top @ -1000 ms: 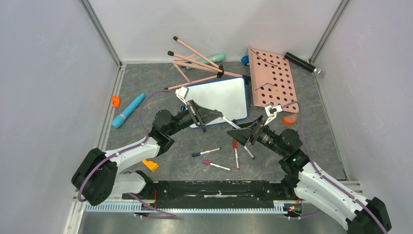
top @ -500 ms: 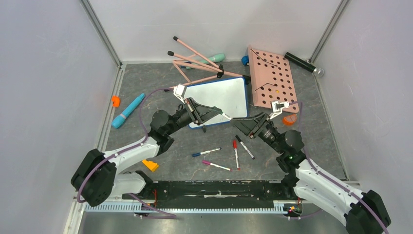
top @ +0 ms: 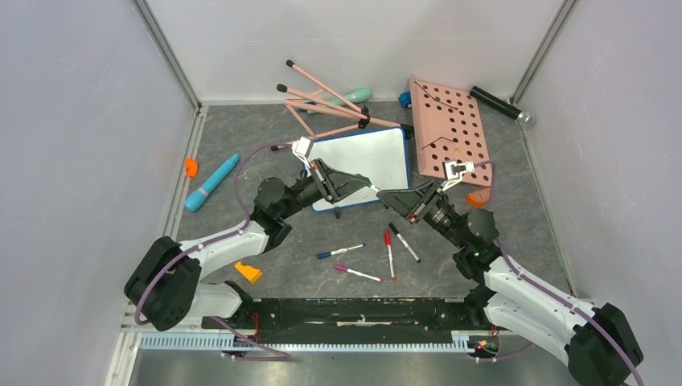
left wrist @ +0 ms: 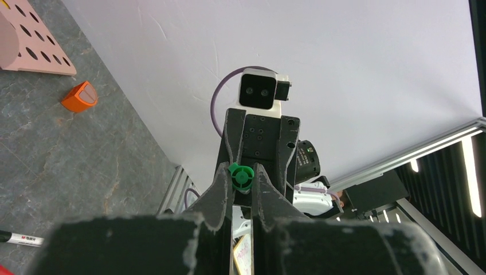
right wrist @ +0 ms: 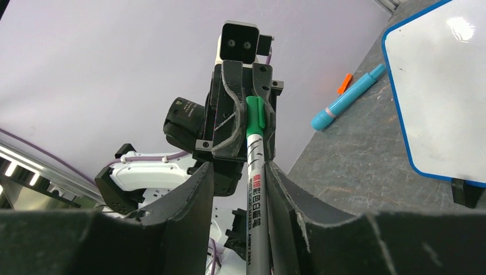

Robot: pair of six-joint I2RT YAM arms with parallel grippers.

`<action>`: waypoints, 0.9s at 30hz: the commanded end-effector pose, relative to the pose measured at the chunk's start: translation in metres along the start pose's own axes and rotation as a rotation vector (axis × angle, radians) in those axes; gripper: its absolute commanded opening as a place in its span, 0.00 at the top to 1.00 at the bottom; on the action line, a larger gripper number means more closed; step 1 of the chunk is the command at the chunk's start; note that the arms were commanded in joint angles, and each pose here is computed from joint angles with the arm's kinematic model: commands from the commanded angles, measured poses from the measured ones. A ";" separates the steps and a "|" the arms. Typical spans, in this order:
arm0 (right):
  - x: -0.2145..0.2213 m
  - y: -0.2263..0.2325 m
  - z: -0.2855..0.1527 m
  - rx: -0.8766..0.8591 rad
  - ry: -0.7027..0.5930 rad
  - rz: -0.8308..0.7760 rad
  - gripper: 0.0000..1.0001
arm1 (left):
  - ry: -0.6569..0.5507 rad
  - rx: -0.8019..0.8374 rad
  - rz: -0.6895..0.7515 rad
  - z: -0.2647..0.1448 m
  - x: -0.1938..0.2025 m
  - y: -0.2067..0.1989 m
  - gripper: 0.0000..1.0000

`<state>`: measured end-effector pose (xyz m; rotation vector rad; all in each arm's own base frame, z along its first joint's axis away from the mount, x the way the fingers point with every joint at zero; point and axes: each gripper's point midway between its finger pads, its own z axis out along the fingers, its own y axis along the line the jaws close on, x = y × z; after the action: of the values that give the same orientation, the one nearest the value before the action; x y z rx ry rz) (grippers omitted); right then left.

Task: Write a sentence on the whiteboard
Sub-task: Open the whiteboard marker from the pen cap.

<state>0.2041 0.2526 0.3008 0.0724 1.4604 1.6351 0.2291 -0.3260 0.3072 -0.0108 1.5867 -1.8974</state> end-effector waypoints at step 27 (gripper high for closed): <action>0.003 -0.017 -0.035 0.127 0.003 -0.150 1.00 | -0.110 -0.162 0.018 -0.051 -0.072 0.041 0.98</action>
<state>0.1963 0.2398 0.2790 0.0769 1.5404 1.5425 0.2616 -0.2892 0.2948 -0.0459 1.6567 -1.8247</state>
